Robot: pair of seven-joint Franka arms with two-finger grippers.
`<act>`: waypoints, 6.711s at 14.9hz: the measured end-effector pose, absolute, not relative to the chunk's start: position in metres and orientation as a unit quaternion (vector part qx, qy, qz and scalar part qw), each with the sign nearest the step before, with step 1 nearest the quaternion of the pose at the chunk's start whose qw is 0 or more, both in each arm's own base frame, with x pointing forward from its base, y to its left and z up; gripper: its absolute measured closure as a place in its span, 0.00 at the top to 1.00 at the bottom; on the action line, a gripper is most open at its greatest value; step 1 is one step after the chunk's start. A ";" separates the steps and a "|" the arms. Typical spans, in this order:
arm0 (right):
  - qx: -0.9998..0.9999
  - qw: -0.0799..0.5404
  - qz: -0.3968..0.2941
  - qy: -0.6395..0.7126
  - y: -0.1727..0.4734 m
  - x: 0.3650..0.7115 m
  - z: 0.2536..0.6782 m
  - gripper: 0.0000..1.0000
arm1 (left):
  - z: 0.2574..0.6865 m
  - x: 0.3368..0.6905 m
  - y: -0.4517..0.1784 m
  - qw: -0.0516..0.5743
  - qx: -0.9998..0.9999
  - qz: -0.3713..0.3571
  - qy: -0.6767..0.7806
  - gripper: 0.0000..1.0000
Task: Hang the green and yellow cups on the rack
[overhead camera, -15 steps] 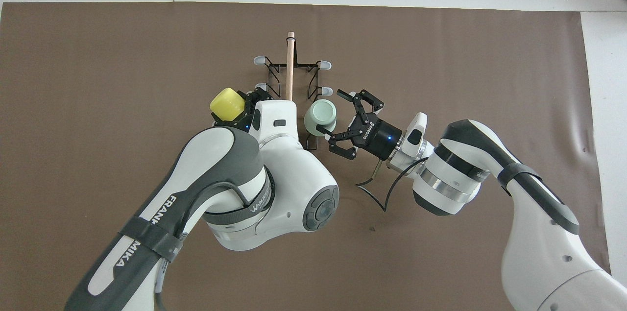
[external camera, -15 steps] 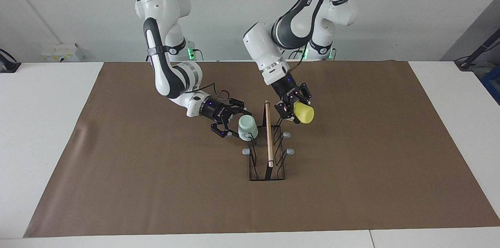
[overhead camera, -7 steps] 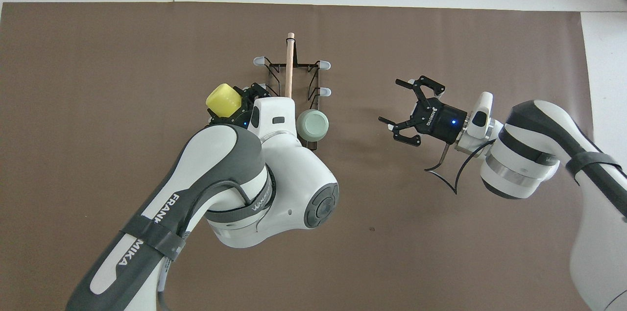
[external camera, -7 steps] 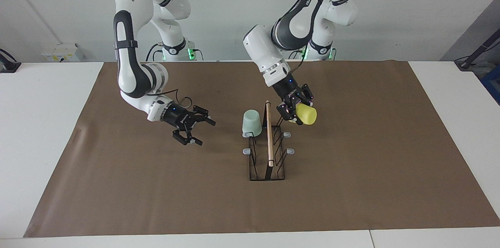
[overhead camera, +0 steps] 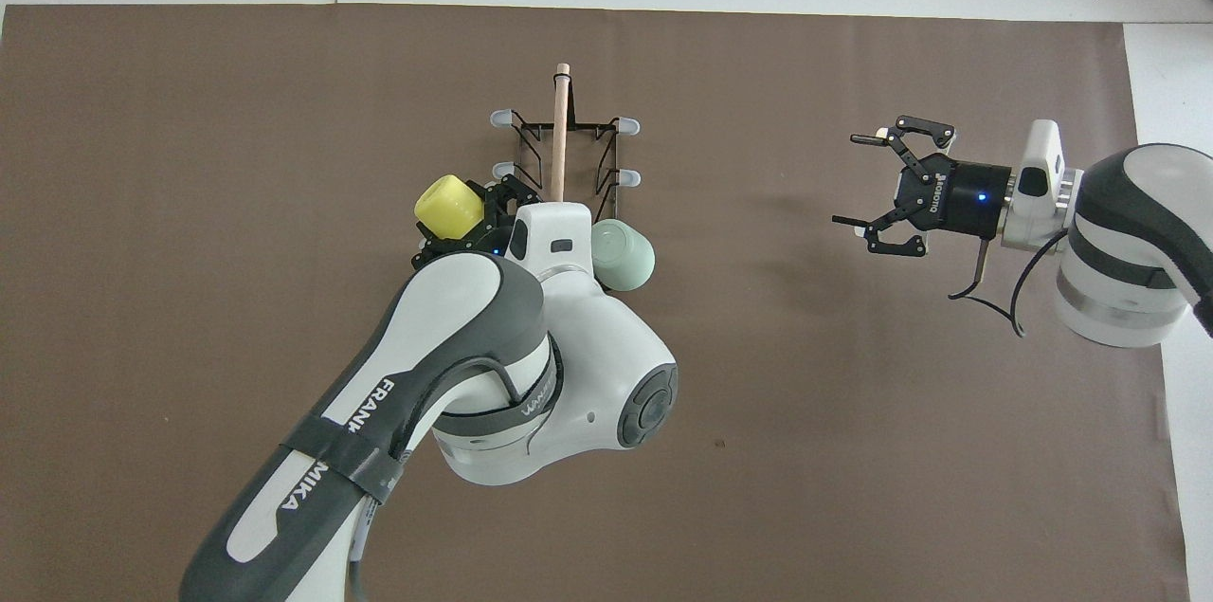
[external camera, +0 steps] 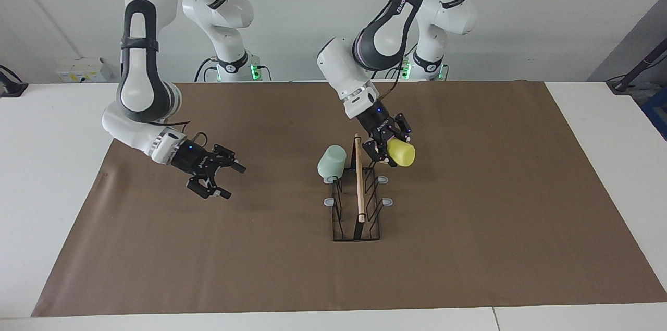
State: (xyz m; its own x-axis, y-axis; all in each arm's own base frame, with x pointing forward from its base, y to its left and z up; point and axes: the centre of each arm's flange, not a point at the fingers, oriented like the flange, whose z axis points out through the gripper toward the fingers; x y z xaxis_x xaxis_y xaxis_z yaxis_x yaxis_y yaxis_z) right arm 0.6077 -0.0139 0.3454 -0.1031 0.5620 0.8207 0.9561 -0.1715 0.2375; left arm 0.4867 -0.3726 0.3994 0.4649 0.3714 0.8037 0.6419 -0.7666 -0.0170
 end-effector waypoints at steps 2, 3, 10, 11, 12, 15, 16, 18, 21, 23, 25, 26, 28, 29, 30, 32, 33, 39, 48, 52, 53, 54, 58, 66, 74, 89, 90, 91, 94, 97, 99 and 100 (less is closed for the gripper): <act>-0.637 0.223 -0.394 -0.624 -0.028 0.609 0.363 1.00 | 0.400 0.482 -0.378 0.162 -0.841 -0.422 -0.297 0.69; -0.640 0.216 -0.374 -0.635 -0.034 0.608 0.369 1.00 | 0.399 0.479 -0.381 0.163 -0.841 -0.423 -0.296 0.69; -0.700 0.173 -0.181 -0.669 -0.042 0.604 0.396 1.00 | 0.399 0.472 -0.390 0.155 -0.836 -0.428 -0.305 0.69; -0.712 0.168 -0.156 -0.664 -0.040 0.605 0.404 1.00 | 0.399 0.471 -0.391 0.153 -0.836 -0.429 -0.307 0.70; -0.725 0.163 -0.130 -0.656 -0.036 0.605 0.413 1.00 | 0.399 0.470 -0.391 0.152 -0.835 -0.429 -0.309 0.71; -0.771 0.137 -0.073 -0.617 -0.014 0.606 0.439 1.00 | 0.399 0.467 -0.395 0.150 -0.834 -0.430 -0.311 0.88; -0.784 0.127 -0.063 -0.605 -0.007 0.604 0.449 1.00 | 0.399 0.465 -0.398 0.147 -0.834 -0.431 -0.310 0.98; -0.808 0.106 -0.054 -0.577 0.003 0.598 0.472 1.00 | 0.400 0.461 -0.402 0.147 -0.834 -0.433 -0.310 1.00; -0.847 0.092 -0.049 -0.521 0.007 0.589 0.498 1.00 | 0.412 0.463 -0.404 0.145 -0.829 -0.437 -0.318 1.00; -0.867 0.092 -0.047 -0.488 0.009 0.586 0.504 1.00 | 0.434 0.468 -0.403 0.134 -0.823 -0.440 -0.334 1.00; -0.884 0.095 -0.039 -0.456 0.014 0.585 0.503 1.00 | 0.462 0.477 -0.392 0.125 -0.827 -0.421 -0.351 1.00; -0.893 0.099 -0.032 -0.438 0.016 0.583 0.503 1.00 | 0.477 0.485 -0.380 0.123 -0.831 -0.406 -0.360 1.00; -0.917 0.104 -0.019 -0.385 0.019 0.581 0.503 1.00 | 0.505 0.502 -0.348 0.119 -0.840 -0.372 -0.375 1.00; -0.927 0.106 -0.012 -0.359 0.020 0.579 0.504 1.00 | 0.515 0.511 -0.330 0.114 -0.845 -0.358 -0.380 1.00; -0.935 0.106 -0.008 -0.339 0.020 0.578 0.504 1.00 | 0.523 0.521 -0.313 0.106 -0.850 -0.347 -0.382 1.00; -0.944 0.107 -0.005 -0.314 0.021 0.577 0.506 1.00 | 0.531 0.543 -0.277 0.087 -0.862 -0.319 -0.385 1.00; -0.948 0.106 -0.005 -0.301 0.021 0.577 0.506 1.00 | 0.533 0.554 -0.258 0.077 -0.869 -0.304 -0.383 1.00; -0.964 0.090 -0.014 -0.249 0.010 0.581 0.514 1.00 | 0.534 0.598 -0.156 0.017 -0.902 -0.223 -0.370 1.00; -0.985 0.030 -0.019 -0.166 0.038 0.584 0.551 1.00 | 0.529 0.616 -0.013 -0.041 -0.942 -0.158 -0.293 1.00; -0.989 0.025 -0.019 -0.143 0.013 0.585 0.551 1.00 | 0.534 0.605 0.030 -0.043 -0.957 -0.148 -0.245 1.00; -0.990 0.024 -0.019 -0.139 0.009 0.585 0.551 1.00 | 0.538 0.600 0.041 -0.042 -0.963 -0.141 -0.226 1.00; -0.990 0.023 -0.019 -0.137 0.007 0.585 0.551 1.00 | 0.543 0.594 0.051 -0.041 -0.968 -0.134 -0.208 1.00; -0.990 0.021 -0.021 -0.135 0.005 0.586 0.553 1.00 | 0.575 0.571 0.057 -0.037 -0.984 -0.106 -0.139 1.00; -0.991 0.021 -0.031 -0.126 0.006 0.589 0.571 1.00 | 0.640 0.543 -0.007 -0.034 -0.999 -0.033 -0.024 1.00; -0.996 0.013 -0.020 -0.089 0.012 0.594 0.576 1.00 | 0.620 0.527 -0.035 -0.023 -0.998 0.031 0.047 1.00; -0.998 -0.013 -0.017 -0.062 0.011 0.596 0.572 1.00 | 0.643 0.521 -0.032 -0.016 -0.999 0.026 0.034 1.00; -0.998 -0.013 -0.017 -0.062 0.011 0.596 0.572 1.00 | 0.643 0.521 -0.032 -0.016 -0.999 0.026 0.034 1.00; -0.998 -0.013 -0.017 -0.062 0.011 0.596 0.572 1.00 | 0.642 0.521 -0.032 -0.016 -0.999 0.026 0.034 1.00; -0.998 -0.013 -0.017 -0.062 0.011 0.596 0.572 1.00 | 0.640 0.523 -0.032 -0.016 -0.999 0.024 0.034 1.00; -0.998 -0.013 -0.018 -0.062 0.011 0.596 0.573 1.00 | 0.636 0.523 -0.032 -0.016 -0.999 0.026 0.033 1.00; -0.998 -0.013 -0.021 -0.063 0.011 0.597 0.575 1.00 | 0.635 0.523 -0.032 -0.016 -0.999 0.026 0.033 1.00; -0.998 -0.013 -0.025 -0.064 0.013 0.597 0.580 1.00 | 0.635 0.523 -0.032 -0.016 -0.999 0.026 0.033 1.00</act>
